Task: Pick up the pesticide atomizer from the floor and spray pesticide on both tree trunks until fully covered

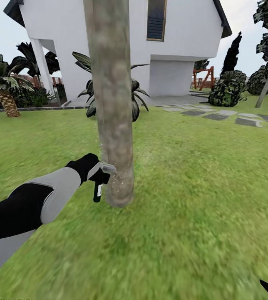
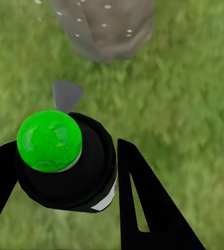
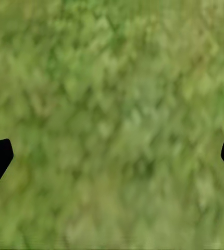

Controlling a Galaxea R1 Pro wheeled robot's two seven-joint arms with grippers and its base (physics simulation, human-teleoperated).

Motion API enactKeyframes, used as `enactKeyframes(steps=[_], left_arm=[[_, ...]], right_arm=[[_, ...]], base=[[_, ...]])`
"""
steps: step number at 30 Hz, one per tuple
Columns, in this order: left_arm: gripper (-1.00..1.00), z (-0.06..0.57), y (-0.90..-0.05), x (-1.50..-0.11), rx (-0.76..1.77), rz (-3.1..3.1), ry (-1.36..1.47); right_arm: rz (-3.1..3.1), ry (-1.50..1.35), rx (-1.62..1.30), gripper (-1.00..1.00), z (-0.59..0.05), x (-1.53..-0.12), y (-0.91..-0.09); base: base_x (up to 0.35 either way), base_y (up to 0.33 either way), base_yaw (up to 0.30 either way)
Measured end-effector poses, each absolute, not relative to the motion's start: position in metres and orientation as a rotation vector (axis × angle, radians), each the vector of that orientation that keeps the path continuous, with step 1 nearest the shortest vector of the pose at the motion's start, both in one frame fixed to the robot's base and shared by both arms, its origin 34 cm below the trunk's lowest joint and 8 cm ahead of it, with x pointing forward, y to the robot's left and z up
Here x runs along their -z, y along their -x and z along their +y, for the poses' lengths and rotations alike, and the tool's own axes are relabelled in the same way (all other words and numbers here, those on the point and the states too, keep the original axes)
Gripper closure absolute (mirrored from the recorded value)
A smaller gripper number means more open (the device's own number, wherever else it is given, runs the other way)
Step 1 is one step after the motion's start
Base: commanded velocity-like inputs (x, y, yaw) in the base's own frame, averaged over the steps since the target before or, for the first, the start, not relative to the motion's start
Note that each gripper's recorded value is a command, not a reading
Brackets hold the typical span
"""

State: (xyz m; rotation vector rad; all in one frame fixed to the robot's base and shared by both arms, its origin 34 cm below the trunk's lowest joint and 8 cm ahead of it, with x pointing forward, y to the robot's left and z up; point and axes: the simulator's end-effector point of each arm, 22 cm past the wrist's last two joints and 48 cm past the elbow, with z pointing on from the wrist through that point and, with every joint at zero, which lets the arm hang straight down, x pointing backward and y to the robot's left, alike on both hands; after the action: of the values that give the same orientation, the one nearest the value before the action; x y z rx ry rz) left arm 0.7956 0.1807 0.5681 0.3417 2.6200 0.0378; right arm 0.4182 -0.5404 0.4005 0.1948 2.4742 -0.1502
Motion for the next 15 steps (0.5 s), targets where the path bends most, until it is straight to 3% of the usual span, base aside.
enactKeyframes(steps=[7,15], left_arm=[[1.00,0.1790,-0.7952,-0.5678,-0.035,2.620,-0.343],[1.00,0.1785,-0.7949,-0.5677,-0.035,2.621,-0.344]], right_arm=[[2.474,-0.195,0.150,-1.00,-0.5402,-0.4004,-0.4181],[2.474,-0.195,0.150,-1.00,-0.5404,-0.4006,-0.4182]], base=[[0.012,-0.035,0.254],[0.000,-0.293,0.224]])
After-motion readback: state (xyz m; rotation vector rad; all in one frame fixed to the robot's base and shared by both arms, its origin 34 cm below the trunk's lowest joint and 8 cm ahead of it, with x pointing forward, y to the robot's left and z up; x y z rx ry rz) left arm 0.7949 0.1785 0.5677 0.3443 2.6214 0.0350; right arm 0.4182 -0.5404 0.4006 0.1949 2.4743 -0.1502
